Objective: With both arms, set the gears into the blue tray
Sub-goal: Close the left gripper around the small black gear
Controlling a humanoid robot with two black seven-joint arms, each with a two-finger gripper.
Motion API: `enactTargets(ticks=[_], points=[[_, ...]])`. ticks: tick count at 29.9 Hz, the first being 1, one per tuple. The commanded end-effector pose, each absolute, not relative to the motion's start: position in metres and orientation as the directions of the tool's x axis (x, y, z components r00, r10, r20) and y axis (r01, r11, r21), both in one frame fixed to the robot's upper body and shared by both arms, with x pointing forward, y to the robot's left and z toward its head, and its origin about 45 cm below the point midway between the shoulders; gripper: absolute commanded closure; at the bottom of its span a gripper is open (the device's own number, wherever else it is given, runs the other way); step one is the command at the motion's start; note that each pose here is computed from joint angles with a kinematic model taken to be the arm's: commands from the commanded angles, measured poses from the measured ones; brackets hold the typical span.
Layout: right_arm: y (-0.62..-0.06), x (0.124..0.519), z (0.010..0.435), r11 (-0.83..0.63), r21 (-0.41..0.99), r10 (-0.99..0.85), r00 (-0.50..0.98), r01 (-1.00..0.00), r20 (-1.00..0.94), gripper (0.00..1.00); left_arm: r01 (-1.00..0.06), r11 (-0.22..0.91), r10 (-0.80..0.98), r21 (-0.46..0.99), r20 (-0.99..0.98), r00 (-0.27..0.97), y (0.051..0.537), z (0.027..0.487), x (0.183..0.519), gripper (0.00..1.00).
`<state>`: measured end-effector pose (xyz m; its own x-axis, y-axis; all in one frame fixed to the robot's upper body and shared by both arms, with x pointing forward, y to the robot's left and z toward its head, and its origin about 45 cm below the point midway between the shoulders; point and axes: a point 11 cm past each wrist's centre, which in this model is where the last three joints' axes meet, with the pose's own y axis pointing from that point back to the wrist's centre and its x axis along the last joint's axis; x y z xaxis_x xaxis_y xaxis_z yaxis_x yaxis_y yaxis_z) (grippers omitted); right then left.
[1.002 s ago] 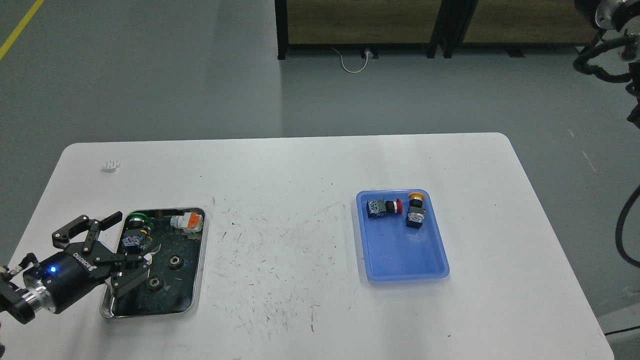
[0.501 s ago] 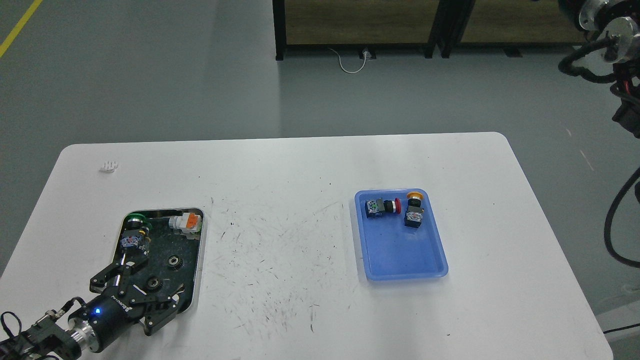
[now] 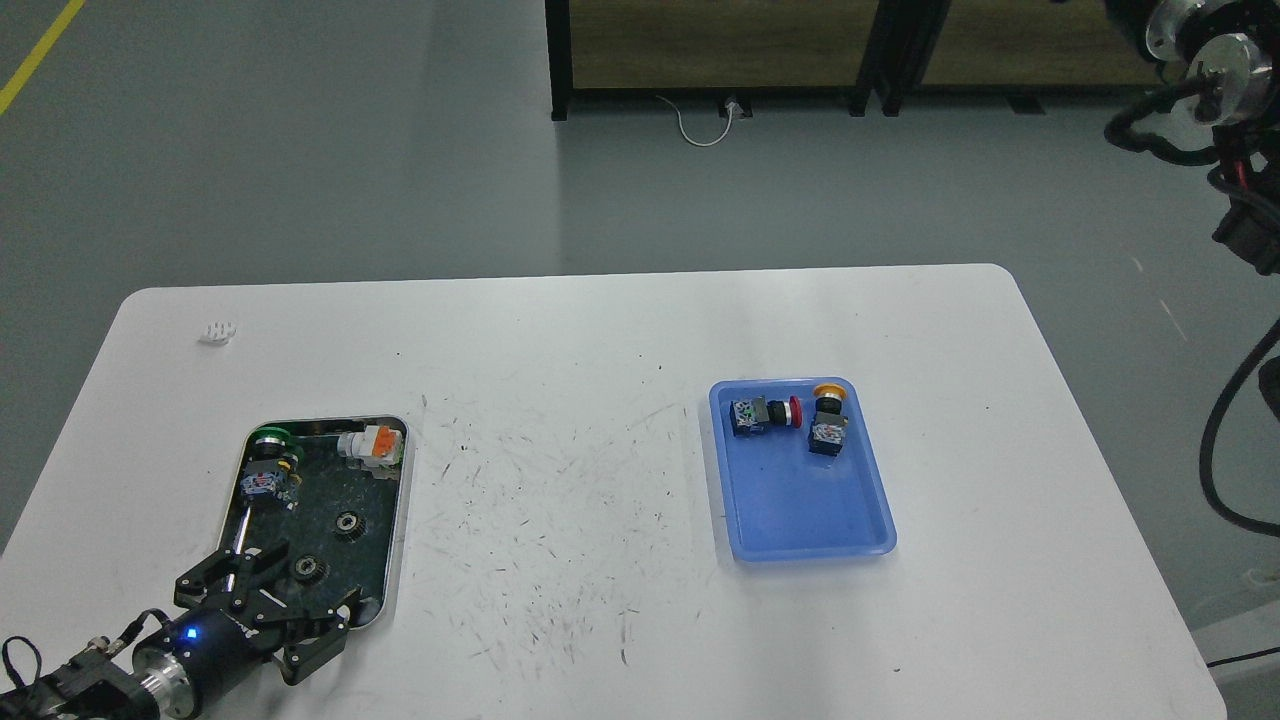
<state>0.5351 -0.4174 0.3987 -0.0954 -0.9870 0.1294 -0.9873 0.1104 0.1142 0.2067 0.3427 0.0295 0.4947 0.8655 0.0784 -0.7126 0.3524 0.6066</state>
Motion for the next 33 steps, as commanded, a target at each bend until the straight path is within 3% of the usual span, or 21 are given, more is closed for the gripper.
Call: enactTargets(ticks=[1,18,33], points=[[-0.418,0.535,0.399,0.112,0.114,-0.987,-0.097,-0.987,0.13,0.01,-0.711,0.362,0.879,0.603,0.033,0.475,0.342,0.033,0.213,0.02],[-0.417,0.535,0.4,0.112,0.113,-0.986,-0.096,-0.987,0.134,0.01,-0.708,0.356,0.885,0.61,0.023,0.465,0.346,0.034,0.221,0.05],[-0.418,0.535,0.401,0.114,0.11,-0.986,-0.099,-0.987,0.134,0.01,-0.699,0.323,0.893,0.638,0.039,0.448,0.359,0.029,0.219,0.22]])
